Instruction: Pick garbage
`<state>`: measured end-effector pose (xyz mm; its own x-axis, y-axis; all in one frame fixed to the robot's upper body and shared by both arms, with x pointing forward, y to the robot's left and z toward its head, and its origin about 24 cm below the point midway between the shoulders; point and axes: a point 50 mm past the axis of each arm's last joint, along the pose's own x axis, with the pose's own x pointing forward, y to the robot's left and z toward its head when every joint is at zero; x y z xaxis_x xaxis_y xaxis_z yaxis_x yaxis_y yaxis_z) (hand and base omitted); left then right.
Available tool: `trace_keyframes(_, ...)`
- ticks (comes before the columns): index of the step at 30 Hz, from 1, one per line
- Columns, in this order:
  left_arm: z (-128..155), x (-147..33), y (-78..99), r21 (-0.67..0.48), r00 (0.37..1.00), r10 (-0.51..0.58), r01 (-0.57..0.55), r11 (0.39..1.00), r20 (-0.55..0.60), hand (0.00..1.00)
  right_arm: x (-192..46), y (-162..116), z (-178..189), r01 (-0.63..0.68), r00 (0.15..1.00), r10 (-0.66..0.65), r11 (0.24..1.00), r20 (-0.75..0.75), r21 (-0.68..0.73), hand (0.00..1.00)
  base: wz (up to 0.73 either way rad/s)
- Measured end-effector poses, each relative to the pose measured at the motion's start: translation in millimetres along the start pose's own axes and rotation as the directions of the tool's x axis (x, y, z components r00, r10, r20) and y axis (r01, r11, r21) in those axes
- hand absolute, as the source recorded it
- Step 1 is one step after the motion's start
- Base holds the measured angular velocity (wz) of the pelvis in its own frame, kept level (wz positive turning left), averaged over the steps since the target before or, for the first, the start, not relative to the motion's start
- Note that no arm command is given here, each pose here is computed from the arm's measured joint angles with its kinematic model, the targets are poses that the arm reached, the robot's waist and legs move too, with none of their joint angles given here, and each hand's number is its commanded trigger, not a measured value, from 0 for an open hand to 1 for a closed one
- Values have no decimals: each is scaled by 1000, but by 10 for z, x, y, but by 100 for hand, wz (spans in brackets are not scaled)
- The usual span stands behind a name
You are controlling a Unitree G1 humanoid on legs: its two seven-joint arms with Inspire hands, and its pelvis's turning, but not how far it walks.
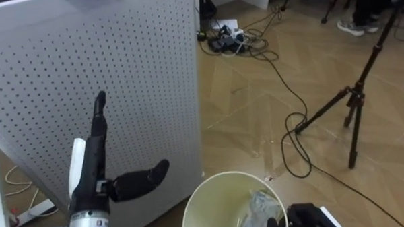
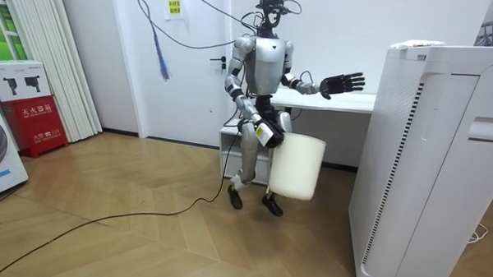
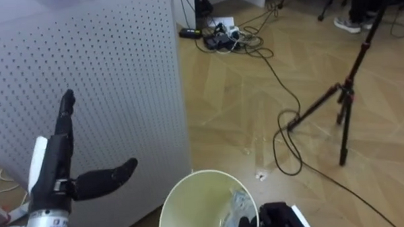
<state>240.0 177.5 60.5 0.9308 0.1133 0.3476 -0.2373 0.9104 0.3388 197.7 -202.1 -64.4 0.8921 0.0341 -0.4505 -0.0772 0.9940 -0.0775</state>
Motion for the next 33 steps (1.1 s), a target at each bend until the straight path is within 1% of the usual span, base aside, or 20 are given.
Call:
trace_keyframes(5,73,72,53,-11,996,71,-70,997,50,0,13,20,69,-15,999,15,1000,28,-3,100,5)
trace_keyframes(9,92,85,36,-17,996,73,-72,997,59,0,12,22,69,-17,999,18,999,28,-42,100,52)
trace_keyframes(11,73,41,24,-10,996,70,-69,998,51,0,2,13,52,-12,1000,14,998,22,-65,100,48)
trace_keyframes(13,67,-56,11,35,996,51,-54,998,76,0,0,5,51,-13,1000,15,998,21,-68,100,8)
trace_keyframes(16,80,-131,22,56,996,42,-46,997,80,0,0,17,51,-18,1000,20,998,21,-66,100,13)
trace_keyframes(23,107,-123,53,85,995,51,-58,995,81,0,4,41,66,-57,998,59,996,25,-68,100,9)
trace_keyframes(28,310,-50,179,99,973,126,-147,984,193,0,3,64,61,-82,996,84,995,23,-63,100,4)
trace_keyframes(31,368,-30,229,148,955,153,-195,970,252,0,-4,55,54,-75,997,77,995,23,-61,100,17)
trace_keyframes(33,384,-31,245,147,948,172,-217,965,269,0,-3,51,62,-75,997,77,995,26,-59,100,37)
